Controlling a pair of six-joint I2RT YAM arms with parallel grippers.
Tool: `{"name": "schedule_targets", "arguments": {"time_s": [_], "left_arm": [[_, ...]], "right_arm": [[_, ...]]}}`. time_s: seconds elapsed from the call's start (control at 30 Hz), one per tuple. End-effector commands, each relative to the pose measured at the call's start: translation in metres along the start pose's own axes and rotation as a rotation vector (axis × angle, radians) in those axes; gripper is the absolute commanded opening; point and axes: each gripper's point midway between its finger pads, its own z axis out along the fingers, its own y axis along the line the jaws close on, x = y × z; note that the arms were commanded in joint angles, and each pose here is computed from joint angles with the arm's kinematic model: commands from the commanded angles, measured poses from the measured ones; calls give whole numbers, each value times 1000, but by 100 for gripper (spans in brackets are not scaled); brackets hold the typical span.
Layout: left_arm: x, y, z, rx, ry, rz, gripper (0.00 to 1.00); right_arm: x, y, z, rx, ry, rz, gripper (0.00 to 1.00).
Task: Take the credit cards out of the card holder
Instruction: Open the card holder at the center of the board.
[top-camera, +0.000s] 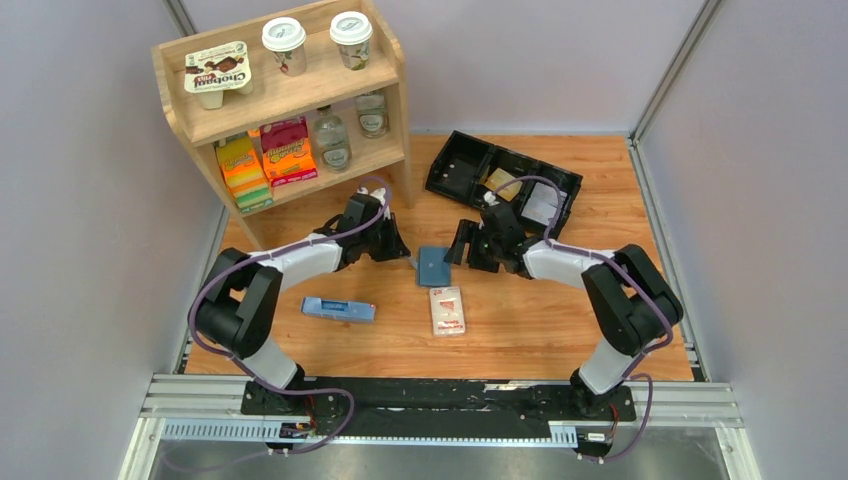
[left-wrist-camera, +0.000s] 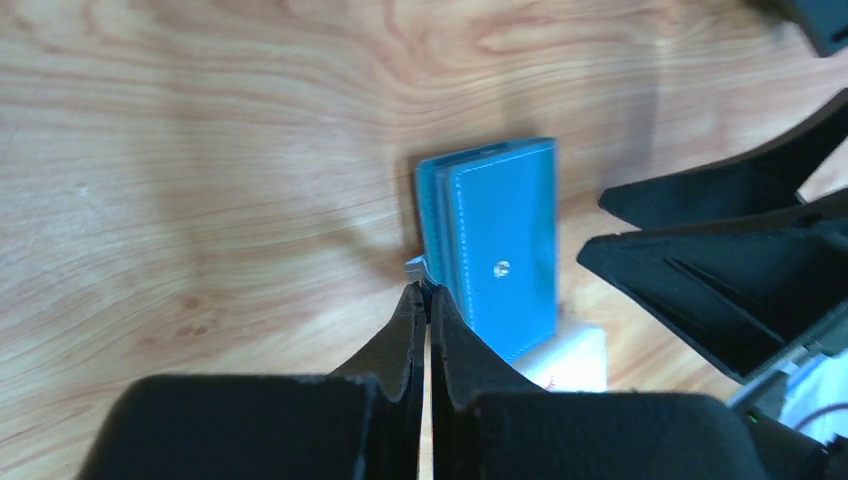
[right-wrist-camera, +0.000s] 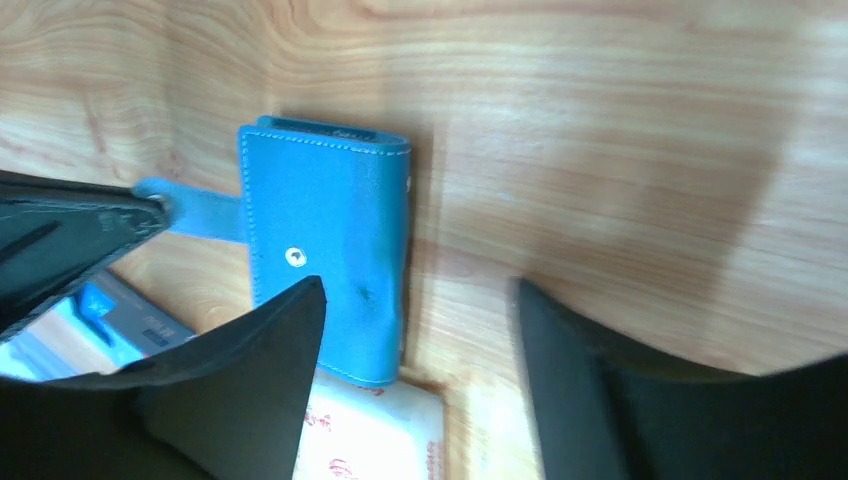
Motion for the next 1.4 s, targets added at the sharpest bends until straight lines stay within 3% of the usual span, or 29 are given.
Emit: {"name": "schedule_targets", "arguments": {"time_s": [0.0, 0.03, 0.2, 0.33, 0.7, 0.83, 0.97, 1.13, 1.37], "left_arm": [[-53, -72, -34, 229, -148, 76, 0], [-52, -79, -37, 243, -144, 90, 0], [-51, -148, -54, 372, -147, 207, 0], [-44, -160, -48, 392, -135, 181, 0], [-69, -69, -38, 110, -211, -32, 0], [-65, -17, -35, -86, -203, -31, 0], [-48, 18, -30, -161, -161, -79, 0], [-29, 36, -32, -214, -119, -58, 0], [-9, 53, -29, -267, -55, -42, 0]], "right_arm": [[-36, -11, -32, 129, -153, -35, 84], [-44, -13, -40, 151, -193, -35, 100], [-57, -23, -70, 204, -318, -14, 100], [-56, -24, -84, 200, -348, -24, 100], [-34, 16, -69, -32, -211, -53, 98], [-27, 26, -58, -86, -146, -45, 90], [-25, 45, -44, -187, -94, -29, 77], [-27, 57, -33, -239, -68, -12, 64], [-43, 59, -21, -218, -100, -41, 64]]}}
